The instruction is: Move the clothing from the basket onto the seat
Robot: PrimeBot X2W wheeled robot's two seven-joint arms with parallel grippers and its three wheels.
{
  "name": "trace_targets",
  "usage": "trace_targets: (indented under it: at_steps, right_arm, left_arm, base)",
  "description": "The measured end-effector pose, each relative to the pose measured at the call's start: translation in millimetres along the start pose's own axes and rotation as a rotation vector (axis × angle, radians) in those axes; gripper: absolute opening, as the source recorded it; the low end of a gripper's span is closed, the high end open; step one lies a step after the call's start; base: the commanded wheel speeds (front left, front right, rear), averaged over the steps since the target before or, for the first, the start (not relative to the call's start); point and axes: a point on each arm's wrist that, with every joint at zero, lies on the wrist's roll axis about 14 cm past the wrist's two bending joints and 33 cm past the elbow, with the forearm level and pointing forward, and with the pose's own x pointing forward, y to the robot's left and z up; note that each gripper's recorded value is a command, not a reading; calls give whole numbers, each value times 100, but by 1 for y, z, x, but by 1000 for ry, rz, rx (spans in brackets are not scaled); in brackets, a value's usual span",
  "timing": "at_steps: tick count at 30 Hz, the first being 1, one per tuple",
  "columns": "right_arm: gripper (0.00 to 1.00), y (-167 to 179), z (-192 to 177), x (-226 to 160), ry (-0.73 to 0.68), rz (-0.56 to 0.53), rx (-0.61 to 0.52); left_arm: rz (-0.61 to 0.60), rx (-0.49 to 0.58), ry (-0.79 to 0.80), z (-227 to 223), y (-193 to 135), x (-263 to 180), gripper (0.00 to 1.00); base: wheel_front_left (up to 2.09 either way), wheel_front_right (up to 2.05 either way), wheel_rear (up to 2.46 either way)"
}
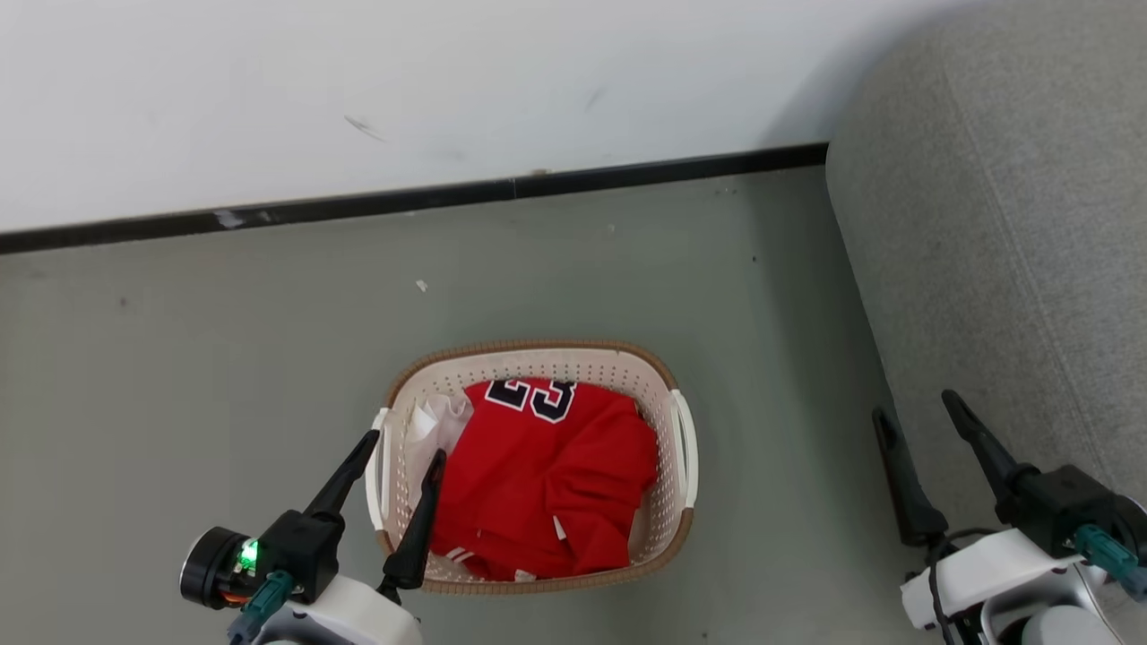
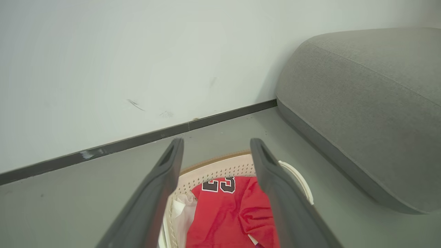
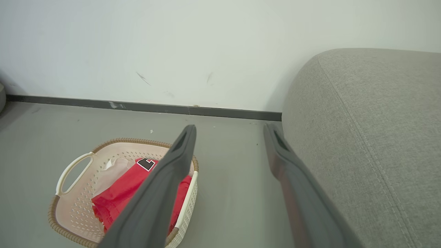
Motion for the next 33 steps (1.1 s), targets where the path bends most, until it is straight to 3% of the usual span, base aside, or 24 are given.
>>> trace_targets:
  at_steps: [18,33]
  right_arm:
    - [100,0,-27,44,45,12,-6]
    - [100,-2,-59,73,95,14,-5]
  left_arm:
    - [-89,50,168,-62,-5,53,100]
    - [-140,109,468,-149,0,80,100]
  base:
    - [0,0,0]
    - [0,0,0]
